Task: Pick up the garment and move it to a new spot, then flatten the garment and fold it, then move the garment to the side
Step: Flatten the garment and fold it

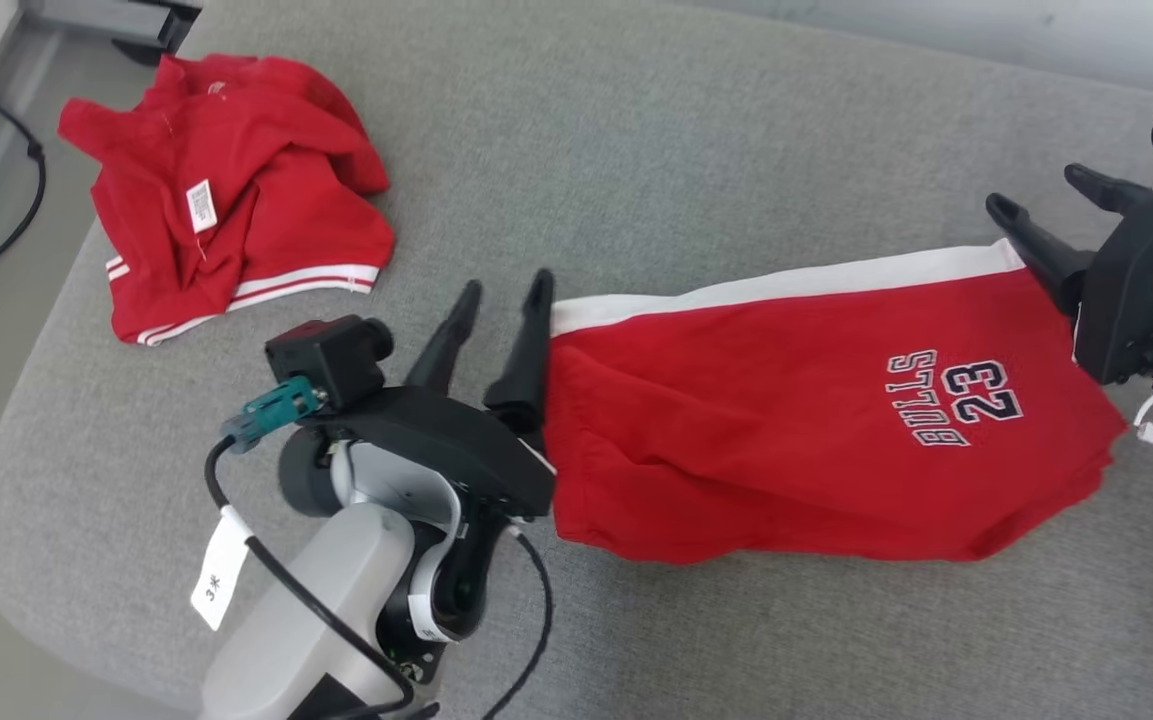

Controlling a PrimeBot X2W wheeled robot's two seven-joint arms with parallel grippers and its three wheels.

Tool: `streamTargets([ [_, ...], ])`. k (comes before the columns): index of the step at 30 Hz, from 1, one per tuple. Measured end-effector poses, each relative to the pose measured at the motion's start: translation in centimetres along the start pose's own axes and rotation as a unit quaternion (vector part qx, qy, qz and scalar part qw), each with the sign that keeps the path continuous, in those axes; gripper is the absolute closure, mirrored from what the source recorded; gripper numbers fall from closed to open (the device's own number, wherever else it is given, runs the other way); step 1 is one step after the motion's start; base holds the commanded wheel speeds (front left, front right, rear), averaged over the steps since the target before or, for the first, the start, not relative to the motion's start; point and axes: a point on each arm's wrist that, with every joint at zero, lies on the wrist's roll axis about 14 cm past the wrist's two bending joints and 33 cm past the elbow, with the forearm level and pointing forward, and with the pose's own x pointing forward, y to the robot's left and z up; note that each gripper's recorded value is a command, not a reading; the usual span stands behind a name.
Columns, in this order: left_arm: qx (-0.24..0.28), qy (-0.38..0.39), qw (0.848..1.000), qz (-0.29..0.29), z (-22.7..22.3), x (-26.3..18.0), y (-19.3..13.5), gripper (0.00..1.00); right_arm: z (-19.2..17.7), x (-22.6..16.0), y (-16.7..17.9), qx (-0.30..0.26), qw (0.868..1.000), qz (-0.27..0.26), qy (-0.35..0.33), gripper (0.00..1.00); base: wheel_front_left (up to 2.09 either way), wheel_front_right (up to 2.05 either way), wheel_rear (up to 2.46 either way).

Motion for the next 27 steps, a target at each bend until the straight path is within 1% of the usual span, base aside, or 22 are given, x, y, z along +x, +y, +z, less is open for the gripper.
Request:
streamTargets([
  [2, 0.005, -0.008, 1.0, 0.011, 0.3, -0.1, 0.4, 0.0, 0.5, -0.7, -0.2, 0.003, 1.0, -0.007, -0.023, 0.0, 0.0, 0.0, 0.0],
  [5, 0.001, -0.05, 0.999, 0.01, 2.3, -0.2, 0.2, 0.0, 1.7, -1.9, -0.4, 0.008, 0.998, -0.021, -0.065, 0.0, 0.0, 0.0, 0.0],
  [8, -0.004, -0.103, 0.995, 0.011, 4.9, -0.1, 0.3, 0.0, 1.8, -3.1, 0.2, 0.019, 0.995, -0.026, -0.091, 0.0, 0.0, 0.0, 0.0],
  [9, -0.002, -0.139, 0.99, 0.008, 7.0, 0.1, 0.1, 0.0, 1.9, -4.1, 0.4, 0.025, 0.993, -0.032, -0.108, 0.0, 0.0, 0.0, 0.0],
  [10, 0.001, -0.156, 0.988, 0.007, 7.9, 0.1, 0.0, 0.0, 1.8, -4.6, 0.6, 0.031, 0.992, -0.034, -0.115, 0.0, 0.0, 0.0, 0.0],
  [15, 0.003, -0.22, 0.975, -0.036, 12.6, 0.7, -2.5, 0.0, 2.2, -7.4, 1.0, 0.062, 0.982, -0.054, -0.171, 0.0, 0.0, 0.0, 0.0],
  [17, -0.006, -0.254, 0.966, -0.048, 14.7, 0.4, -3.1, 0.0, 2.0, -8.4, 1.4, 0.066, 0.978, -0.065, -0.185, 0.0, 0.0, 0.0, 0.0],
  [19, -0.011, -0.281, 0.958, -0.061, 16.4, 0.0, -3.4, 0.0, 1.5, -9.2, 2.2, 0.089, 0.974, -0.066, -0.197, 0.0, 0.0, 0.0, 0.0],
  [21, 0.004, -0.288, 0.954, -0.078, 16.3, -0.3, -3.9, 0.0, 1.0, -10.1, 2.8, 0.097, 0.971, -0.071, -0.205, 0.0, 0.0, 0.0, 0.0],
  [24, 0.013, -0.28, 0.957, -0.078, 14.9, -0.8, -3.2, 0.0, -0.1, -11.5, 2.9, 0.099, 0.97, -0.088, -0.205, 0.0, 0.0, 0.0, 0.0],
  [26, 0.011, -0.275, 0.958, -0.074, 14.1, -1.4, -2.7, 0.0, -1.0, -12.2, 3.4, 0.104, 0.97, -0.092, -0.2, 0.0, 0.0, 0.0, 0.0],
  [27, 0.019, -0.272, 0.959, -0.072, 13.6, -1.7, -2.5, 0.0, -1.3, -12.5, 3.6, 0.107, 0.97, -0.093, -0.198, 0.0, 0.0, 0.0, 0.0],
])
